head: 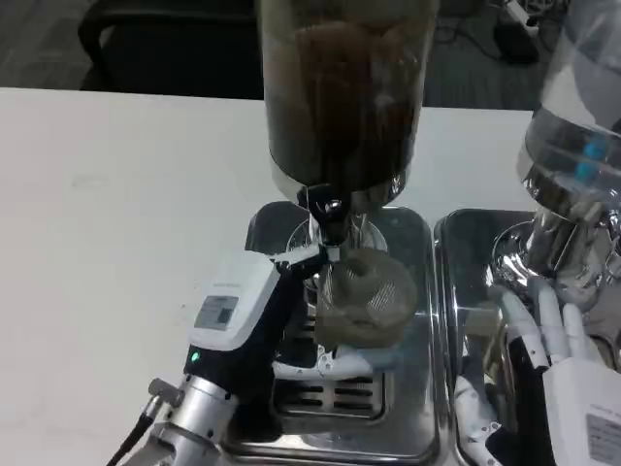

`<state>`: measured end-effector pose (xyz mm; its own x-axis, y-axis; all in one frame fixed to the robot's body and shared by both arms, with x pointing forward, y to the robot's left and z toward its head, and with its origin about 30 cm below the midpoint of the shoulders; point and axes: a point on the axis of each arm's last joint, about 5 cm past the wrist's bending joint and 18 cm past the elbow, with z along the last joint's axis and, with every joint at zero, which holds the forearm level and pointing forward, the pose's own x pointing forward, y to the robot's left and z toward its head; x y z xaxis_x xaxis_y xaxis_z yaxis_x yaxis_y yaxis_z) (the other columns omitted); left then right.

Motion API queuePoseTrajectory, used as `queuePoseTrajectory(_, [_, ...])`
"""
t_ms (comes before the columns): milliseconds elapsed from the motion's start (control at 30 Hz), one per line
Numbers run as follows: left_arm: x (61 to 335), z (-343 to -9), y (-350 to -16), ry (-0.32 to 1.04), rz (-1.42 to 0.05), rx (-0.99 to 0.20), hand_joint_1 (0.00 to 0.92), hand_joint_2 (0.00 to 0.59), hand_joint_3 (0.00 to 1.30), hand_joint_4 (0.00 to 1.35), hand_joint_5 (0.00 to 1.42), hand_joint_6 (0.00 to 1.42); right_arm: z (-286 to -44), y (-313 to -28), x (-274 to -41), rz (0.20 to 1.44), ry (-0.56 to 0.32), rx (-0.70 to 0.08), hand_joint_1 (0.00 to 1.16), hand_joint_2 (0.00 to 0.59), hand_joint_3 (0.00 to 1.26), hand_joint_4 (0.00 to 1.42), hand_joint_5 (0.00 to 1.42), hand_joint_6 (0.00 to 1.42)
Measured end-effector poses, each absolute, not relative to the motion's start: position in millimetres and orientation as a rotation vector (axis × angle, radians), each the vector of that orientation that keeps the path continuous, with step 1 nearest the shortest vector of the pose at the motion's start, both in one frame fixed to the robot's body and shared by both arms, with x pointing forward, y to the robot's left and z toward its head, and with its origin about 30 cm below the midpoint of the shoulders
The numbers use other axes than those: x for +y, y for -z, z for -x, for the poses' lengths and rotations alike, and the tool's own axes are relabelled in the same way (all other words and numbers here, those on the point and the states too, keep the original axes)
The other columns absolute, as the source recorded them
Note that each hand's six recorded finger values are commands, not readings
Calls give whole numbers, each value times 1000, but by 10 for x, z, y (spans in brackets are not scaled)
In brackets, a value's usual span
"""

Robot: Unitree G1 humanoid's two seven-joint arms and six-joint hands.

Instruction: Grasp the cup under the faucet to collect the drink, then remove the cup.

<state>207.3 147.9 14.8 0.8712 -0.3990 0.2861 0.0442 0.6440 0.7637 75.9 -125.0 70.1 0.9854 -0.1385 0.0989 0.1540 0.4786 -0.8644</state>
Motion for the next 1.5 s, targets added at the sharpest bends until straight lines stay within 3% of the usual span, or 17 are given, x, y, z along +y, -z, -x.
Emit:
queuePoseTrajectory(100, [1497,-2056,-134,252,-842,-457,518,1,783,877,1004,1119,-756,-700,-1249,1056,177,-15,239,530,143,0,0,114])
queuePoseTrajectory(267, [1556,-2033,-121,244,-853,-444,308,37,571,649,863,918,-761,-701,-1251,1054,178,-17,239,530,143,0,0,114])
queuePoseTrajectory(333, [1573,-2020,-111,254,-860,-432,239,44,357,492,802,845,-767,-703,-1250,1054,179,-19,239,530,143,0,0,114])
queuePoseTrajectory(500, [1574,-2020,-113,269,-858,-425,141,45,238,399,709,746,-777,-706,-1250,1048,181,-21,239,530,143,0,0,114])
queuePoseTrajectory(733, [1610,-1973,-99,268,-837,-412,25,7,199,338,660,687,-797,-702,-1245,1037,180,-22,239,530,143,0,0,114])
queuePoseTrajectory(933, [1653,-1948,-106,260,-818,-410,1,2,191,338,660,675,-816,-702,-1244,1031,179,-27,239,530,143,0,0,114])
queuePoseTrajectory(1200, [1741,-1904,-141,190,-751,-422,0,14,315,409,682,713,-833,-692,-1246,1021,174,-25,239,530,143,0,0,114])
queuePoseTrajectory(1433, [1779,-1892,-197,145,-707,-449,0,14,329,413,687,704,-841,-692,-1253,1025,172,-29,239,530,143,0,0,115])
queuePoseTrajectory(1500, [1837,-1847,-232,126,-684,-467,0,15,308,391,632,665,-847,-693,-1261,1029,172,-34,239,530,143,0,0,115])
